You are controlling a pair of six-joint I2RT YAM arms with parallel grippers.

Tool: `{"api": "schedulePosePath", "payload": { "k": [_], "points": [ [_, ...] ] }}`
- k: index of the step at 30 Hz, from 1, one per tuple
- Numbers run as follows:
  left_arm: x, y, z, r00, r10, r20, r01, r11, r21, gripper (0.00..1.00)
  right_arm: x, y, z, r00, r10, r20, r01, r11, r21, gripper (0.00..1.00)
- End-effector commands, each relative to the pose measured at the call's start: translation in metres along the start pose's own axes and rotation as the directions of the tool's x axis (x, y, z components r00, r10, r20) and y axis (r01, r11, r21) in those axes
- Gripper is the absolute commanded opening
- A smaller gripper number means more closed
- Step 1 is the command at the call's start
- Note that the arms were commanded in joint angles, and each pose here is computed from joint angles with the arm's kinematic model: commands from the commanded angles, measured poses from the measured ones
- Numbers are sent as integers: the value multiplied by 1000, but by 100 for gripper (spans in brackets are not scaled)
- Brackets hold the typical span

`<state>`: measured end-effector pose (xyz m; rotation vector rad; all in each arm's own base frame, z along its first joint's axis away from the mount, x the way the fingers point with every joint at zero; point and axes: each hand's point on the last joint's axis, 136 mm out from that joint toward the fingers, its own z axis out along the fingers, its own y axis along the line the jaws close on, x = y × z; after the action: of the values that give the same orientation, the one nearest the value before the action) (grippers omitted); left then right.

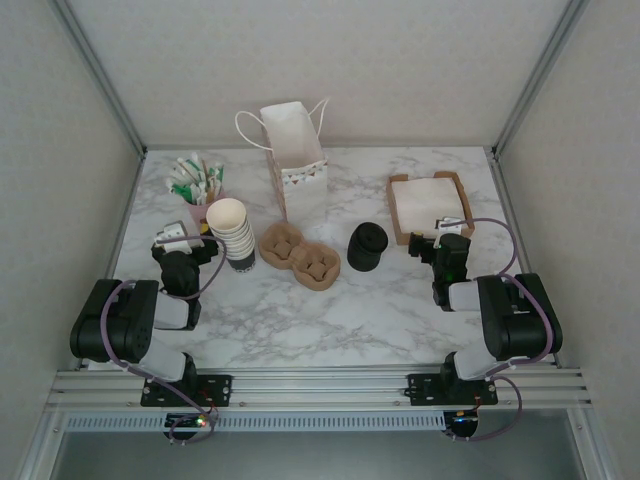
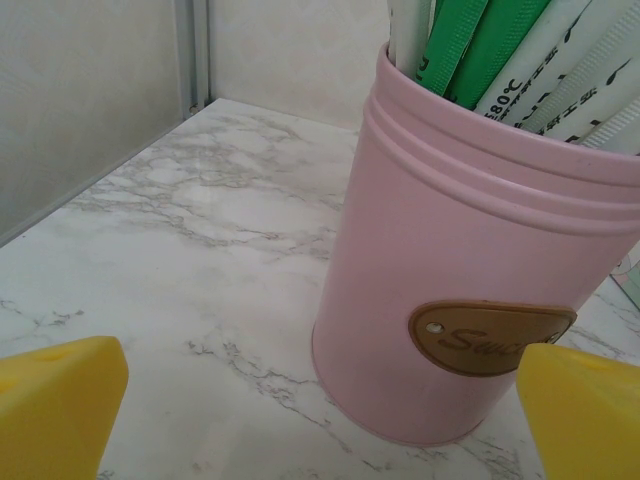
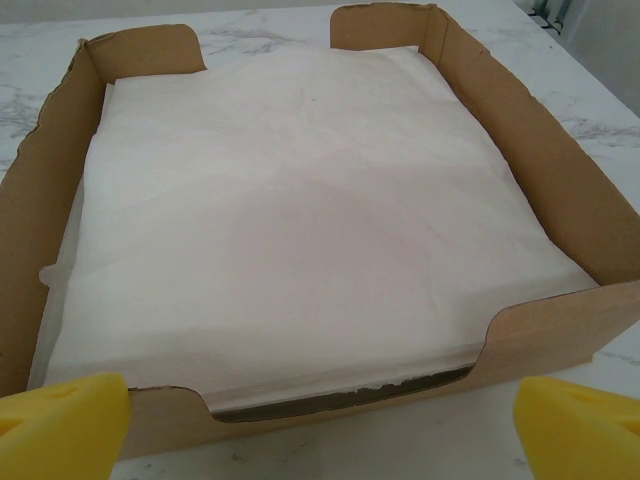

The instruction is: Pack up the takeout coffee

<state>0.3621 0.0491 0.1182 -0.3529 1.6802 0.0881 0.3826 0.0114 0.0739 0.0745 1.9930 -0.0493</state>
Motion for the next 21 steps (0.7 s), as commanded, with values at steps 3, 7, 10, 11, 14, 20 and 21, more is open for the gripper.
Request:
{"api": "schedulePosePath", "payload": {
  "k": [3, 7, 10, 11, 14, 20, 21],
  "points": [
    [-15, -3, 5, 999, 0, 50, -1, 1000, 13, 100, -13, -7, 4, 999, -3, 40, 2, 999, 35, 99],
    [-15, -3, 5, 999, 0, 51, -1, 1000, 13, 100, -13, -7, 4, 999, -4, 38, 3, 999, 36, 99],
    [-14, -3, 5, 999, 0, 49, -1, 1000, 13, 99, -13, -6, 4, 999, -4, 38, 2, 999, 35, 99],
    [-14, -3, 5, 999, 1, 48, -1, 1000, 13, 100, -13, -7, 4, 999, -3, 39, 2, 999, 35, 99],
    [-14, -3, 5, 999, 0, 49, -1, 1000, 13, 99, -12, -7, 4, 999, -4, 38, 2, 999, 37, 99],
    [-18, -14, -2, 998, 31, 59, -35, 997, 71, 99, -23, -5, 0, 999, -11, 32, 10, 999, 30, 99],
    [-22, -12, -7, 996, 24, 82, -29, 997, 68, 99, -26, -6, -2, 999, -13, 29, 12, 999, 34, 99]
  ]
}}
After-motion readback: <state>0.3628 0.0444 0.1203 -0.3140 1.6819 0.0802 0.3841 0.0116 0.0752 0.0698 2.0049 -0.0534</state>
